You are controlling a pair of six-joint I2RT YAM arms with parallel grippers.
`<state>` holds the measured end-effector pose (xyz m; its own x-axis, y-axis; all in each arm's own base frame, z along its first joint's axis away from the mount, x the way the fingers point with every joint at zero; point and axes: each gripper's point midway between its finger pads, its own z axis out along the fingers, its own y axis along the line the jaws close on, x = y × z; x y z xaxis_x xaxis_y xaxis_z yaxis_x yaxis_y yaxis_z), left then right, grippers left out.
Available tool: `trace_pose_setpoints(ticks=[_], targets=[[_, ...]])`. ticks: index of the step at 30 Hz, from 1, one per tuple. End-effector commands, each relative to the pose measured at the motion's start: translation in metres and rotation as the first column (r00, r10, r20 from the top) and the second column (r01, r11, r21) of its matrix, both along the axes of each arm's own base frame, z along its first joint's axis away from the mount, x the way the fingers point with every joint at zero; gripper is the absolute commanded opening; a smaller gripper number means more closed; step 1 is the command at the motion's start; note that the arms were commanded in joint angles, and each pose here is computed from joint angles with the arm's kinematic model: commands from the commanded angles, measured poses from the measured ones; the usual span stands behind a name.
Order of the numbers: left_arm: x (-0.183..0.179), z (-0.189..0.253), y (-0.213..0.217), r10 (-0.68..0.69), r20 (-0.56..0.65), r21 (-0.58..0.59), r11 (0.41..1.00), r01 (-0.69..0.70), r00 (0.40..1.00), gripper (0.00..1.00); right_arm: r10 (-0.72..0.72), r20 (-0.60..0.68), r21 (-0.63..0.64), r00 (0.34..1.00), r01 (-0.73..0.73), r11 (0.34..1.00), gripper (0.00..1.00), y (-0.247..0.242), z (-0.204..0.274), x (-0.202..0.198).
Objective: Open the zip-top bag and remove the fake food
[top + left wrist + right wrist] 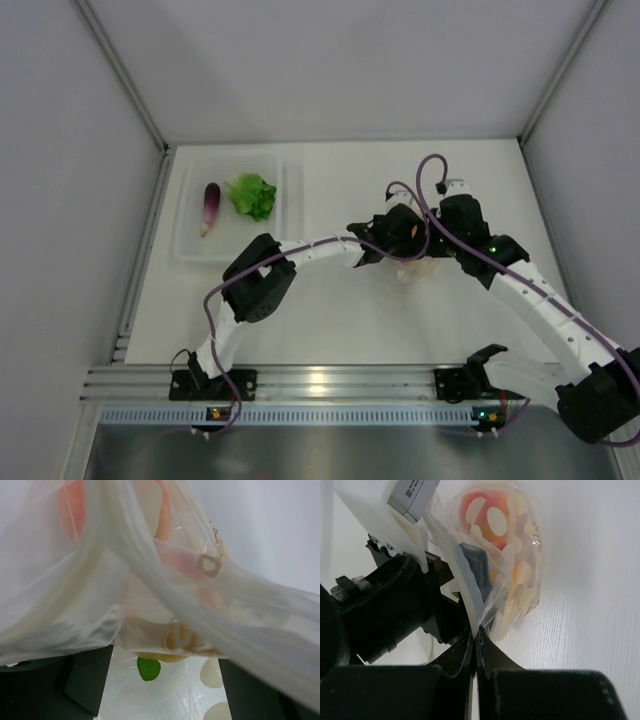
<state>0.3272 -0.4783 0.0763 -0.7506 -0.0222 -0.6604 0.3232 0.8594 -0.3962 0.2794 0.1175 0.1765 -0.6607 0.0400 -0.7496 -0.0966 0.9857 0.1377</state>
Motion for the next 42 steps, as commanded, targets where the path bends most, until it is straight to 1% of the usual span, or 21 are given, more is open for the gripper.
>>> trace_pose_setpoints(ticks=[1,5,7,8,10,11,14,15,16,18,21,22,24,25,28,32,36,37,39,40,42], targets=[[0.000,-0.011,-0.005,-0.043,0.000,0.049,0.998,0.043,0.999,0.85,0.080,0.040,0.045,0.996,-0.082,0.996,0.00,0.014,0.013,-0.003],[0.002,-0.023,-0.012,-0.058,-0.011,0.055,0.997,0.058,0.998,0.85,0.094,0.033,0.055,0.995,-0.096,0.994,0.00,0.017,0.011,-0.004],[0.004,-0.024,-0.012,-0.048,-0.010,0.055,0.997,0.049,0.999,0.81,0.088,0.034,0.053,0.996,-0.090,0.995,0.00,0.015,0.010,-0.004],[0.005,-0.025,-0.012,-0.043,-0.011,0.055,0.998,0.044,0.999,0.71,0.083,0.035,0.048,0.996,-0.084,0.995,0.00,0.014,0.010,-0.004],[0.004,-0.023,-0.012,-0.040,-0.010,0.051,0.998,0.040,0.999,0.56,0.081,0.033,0.042,0.996,-0.082,0.996,0.00,0.012,0.008,-0.005],[0.005,-0.023,-0.011,-0.035,-0.010,0.050,0.998,0.035,0.999,0.51,0.075,0.034,0.040,0.997,-0.076,0.996,0.00,0.011,0.008,-0.004],[0.004,-0.020,-0.009,-0.025,-0.014,0.043,0.999,0.025,1.000,0.21,0.062,0.037,0.037,0.997,-0.063,0.997,0.00,0.009,0.008,-0.003],[0.004,-0.017,-0.009,-0.023,-0.014,0.036,0.999,0.023,1.000,0.17,0.059,0.036,0.036,0.998,-0.060,0.998,0.00,0.009,0.007,-0.002],[0.002,-0.013,-0.009,-0.023,-0.013,0.029,0.999,0.024,1.000,0.08,0.053,0.039,0.032,0.998,-0.054,0.998,0.00,0.007,0.008,-0.002],[0.001,-0.012,-0.006,-0.019,-0.018,0.026,0.999,0.019,1.000,0.01,0.045,0.043,0.031,0.998,-0.046,0.998,0.00,0.007,0.008,-0.001],[-0.006,-0.002,-0.005,-0.042,-0.018,0.004,0.999,0.042,0.999,0.00,0.022,0.055,0.023,0.998,-0.023,0.999,0.00,0.003,0.010,0.001],[-0.007,0.012,-0.009,-0.053,0.004,-0.032,0.998,0.053,0.999,0.00,0.011,0.055,0.012,0.998,-0.012,1.000,0.00,0.000,0.009,0.003],[-0.013,0.015,-0.006,-0.068,0.001,-0.046,0.997,0.068,0.998,0.00,0.003,0.054,0.006,0.999,-0.004,1.000,0.00,0.000,0.008,0.005],[-0.015,0.028,-0.007,-0.078,0.021,-0.069,0.994,0.079,0.997,0.00,-0.004,0.056,0.004,0.998,0.004,1.000,0.00,-0.001,0.008,0.007],[-0.025,0.036,-0.006,-0.096,0.039,-0.077,0.992,0.099,0.995,0.00,-0.030,0.061,-0.005,0.998,0.031,1.000,0.00,-0.004,0.007,0.012],[-0.033,0.038,0.005,-0.073,0.057,-0.055,0.996,0.077,0.996,0.00,-0.071,0.067,-0.044,0.995,0.074,0.996,0.00,-0.011,0.004,0.017],[-0.035,0.041,0.026,-0.021,0.073,-0.034,0.999,0.023,0.997,0.00,-0.103,0.056,-0.094,0.993,0.108,0.990,0.00,-0.021,-0.001,0.018],[-0.035,0.035,0.034,-0.002,0.074,-0.014,1.000,0.003,0.997,0.00,-0.121,0.066,-0.107,0.990,0.127,0.986,0.00,-0.025,0.000,0.018],[-0.034,0.040,0.043,0.022,0.093,-0.009,1.000,-0.021,0.995,0.00,-0.137,0.086,-0.113,0.987,0.146,0.983,0.00,-0.030,0.007,0.017],[-0.036,0.034,0.051,0.034,0.093,0.011,0.999,-0.035,0.995,0.00,-0.138,0.094,-0.112,0.986,0.148,0.983,0.00,-0.030,0.010,0.016],[-0.039,0.041,0.057,0.042,0.093,-0.004,0.999,-0.042,0.995,0.00,-0.140,0.102,-0.110,0.985,0.151,0.982,0.00,-0.032,0.013,0.016]])
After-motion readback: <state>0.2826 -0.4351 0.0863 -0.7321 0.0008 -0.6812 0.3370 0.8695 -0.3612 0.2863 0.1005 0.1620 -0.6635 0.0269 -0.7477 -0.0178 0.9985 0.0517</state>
